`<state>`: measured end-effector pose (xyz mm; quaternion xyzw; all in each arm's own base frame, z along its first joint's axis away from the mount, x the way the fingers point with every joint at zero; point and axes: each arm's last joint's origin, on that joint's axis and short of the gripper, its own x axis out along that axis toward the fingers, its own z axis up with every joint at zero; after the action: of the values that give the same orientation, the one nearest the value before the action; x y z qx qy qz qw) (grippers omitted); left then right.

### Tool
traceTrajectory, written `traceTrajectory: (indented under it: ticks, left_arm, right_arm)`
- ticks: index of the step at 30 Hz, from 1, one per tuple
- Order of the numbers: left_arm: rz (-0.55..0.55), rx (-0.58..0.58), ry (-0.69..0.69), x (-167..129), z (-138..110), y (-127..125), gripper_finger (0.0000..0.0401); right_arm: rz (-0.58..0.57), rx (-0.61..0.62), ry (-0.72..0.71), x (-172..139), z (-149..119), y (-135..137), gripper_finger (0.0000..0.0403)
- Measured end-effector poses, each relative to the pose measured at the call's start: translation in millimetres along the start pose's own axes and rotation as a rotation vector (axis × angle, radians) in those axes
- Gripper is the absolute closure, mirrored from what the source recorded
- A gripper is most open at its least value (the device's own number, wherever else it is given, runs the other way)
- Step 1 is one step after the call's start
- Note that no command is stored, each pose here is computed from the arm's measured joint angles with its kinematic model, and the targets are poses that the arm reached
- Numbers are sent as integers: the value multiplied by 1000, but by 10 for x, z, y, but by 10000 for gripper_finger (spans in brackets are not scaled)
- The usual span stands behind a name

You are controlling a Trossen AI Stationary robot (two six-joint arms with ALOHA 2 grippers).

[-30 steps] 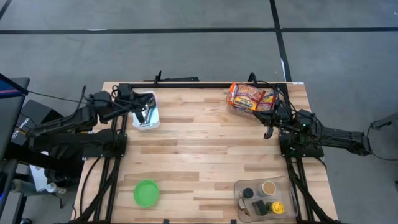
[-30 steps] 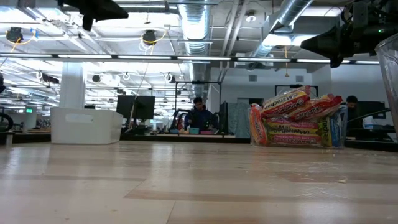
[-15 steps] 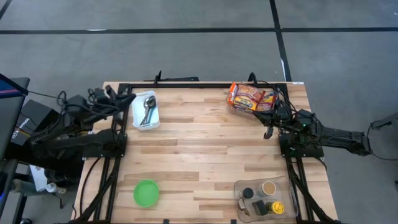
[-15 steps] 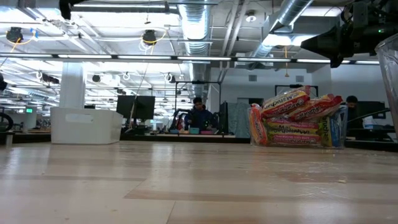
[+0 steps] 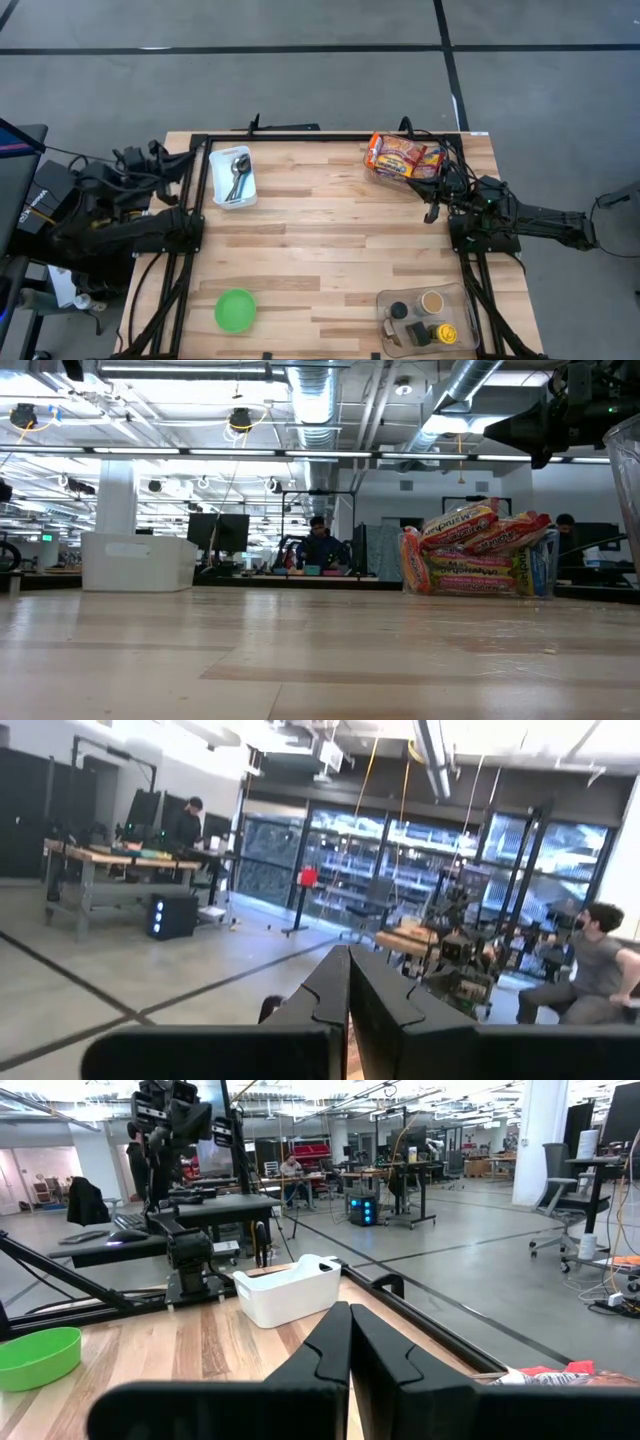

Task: Pick & Place Food Item
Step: Return to Home Position

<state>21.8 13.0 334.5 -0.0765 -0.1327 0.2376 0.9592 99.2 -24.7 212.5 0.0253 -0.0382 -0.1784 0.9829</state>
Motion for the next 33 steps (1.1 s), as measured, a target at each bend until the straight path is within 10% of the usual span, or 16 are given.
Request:
traceTrajectory:
  ticks: [20,33]
  left_arm:
    - [5,-7,-48,-180,-33,52,399]
    - [-3,-81,-69,258,-912,94,399]
  right_arm:
    - [0,0,0,0,0,0,403]
    - [0,0,0,0,0,0,403]
